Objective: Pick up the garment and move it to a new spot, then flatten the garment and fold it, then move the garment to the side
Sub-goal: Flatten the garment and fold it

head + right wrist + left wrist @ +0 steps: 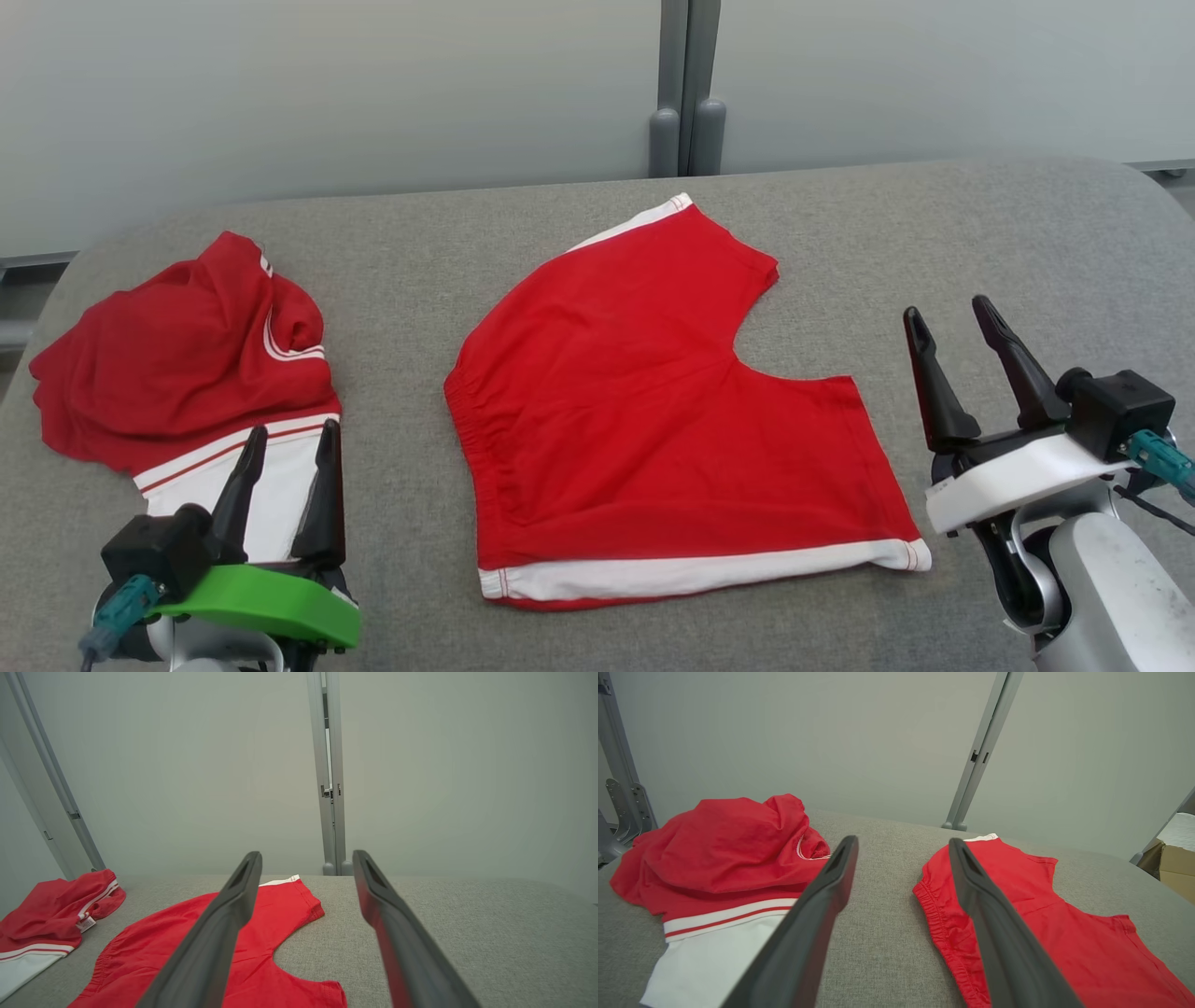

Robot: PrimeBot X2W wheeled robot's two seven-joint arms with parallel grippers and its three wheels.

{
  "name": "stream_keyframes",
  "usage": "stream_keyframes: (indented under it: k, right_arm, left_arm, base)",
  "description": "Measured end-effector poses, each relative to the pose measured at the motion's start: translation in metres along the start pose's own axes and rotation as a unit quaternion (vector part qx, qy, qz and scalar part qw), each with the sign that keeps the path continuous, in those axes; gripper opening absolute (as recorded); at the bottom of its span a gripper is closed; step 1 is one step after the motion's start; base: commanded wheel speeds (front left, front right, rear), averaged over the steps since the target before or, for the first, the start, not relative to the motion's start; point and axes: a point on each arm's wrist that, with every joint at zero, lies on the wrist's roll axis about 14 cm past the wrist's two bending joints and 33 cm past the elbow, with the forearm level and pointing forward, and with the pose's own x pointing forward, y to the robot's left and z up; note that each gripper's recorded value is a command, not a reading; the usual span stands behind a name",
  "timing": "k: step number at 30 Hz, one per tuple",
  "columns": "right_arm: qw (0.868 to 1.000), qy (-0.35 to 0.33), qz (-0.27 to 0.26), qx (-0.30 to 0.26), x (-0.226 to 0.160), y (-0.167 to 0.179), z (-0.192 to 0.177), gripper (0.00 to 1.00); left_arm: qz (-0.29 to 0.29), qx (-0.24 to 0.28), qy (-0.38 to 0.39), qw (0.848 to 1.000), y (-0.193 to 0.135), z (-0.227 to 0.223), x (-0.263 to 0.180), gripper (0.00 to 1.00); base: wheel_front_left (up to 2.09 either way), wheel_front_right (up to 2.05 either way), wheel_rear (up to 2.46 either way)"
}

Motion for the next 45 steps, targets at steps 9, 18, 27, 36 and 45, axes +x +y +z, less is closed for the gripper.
stream_keyframes:
  k: [9, 18, 27, 36, 45]
  right_arm:
    - [0.999, 0.020, -0.038, 0.012, -0.012, -0.006, -0.015, 1.00]
    - [0.998, 0.033, -0.047, 0.026, -0.019, -0.003, -0.025, 1.00]
    - [0.998, 0.036, -0.047, 0.022, -0.020, -0.003, -0.027, 1.00]
    - [0.998, 0.037, -0.047, 0.019, -0.021, -0.002, -0.028, 1.00]
    - [0.997, 0.055, -0.050, 0.015, -0.027, -0.003, -0.038, 1.00]
  left_arm:
    - [0.023, -0.004, -0.004, 1.000, 0.003, -0.003, -0.009, 1.00]
    - [0.035, -0.004, 0.001, 0.999, 0.003, -0.010, -0.017, 1.00]
    - [0.036, 0.009, -0.002, 0.999, 0.003, -0.009, -0.018, 1.00]
    - [0.045, 0.003, 0.000, 0.999, 0.004, -0.012, -0.021, 1.00]
    - [0.039, 0.002, 0.024, 0.999, 0.003, -0.027, -0.028, 1.00]
  base:
    - [0.00, 0.00, 0.00]
    - [0.00, 0.00, 0.00]
    - [0.00, 0.00, 0.00]
    - [0.00, 0.00, 0.00]
    - [0.00, 0.00, 0.00]
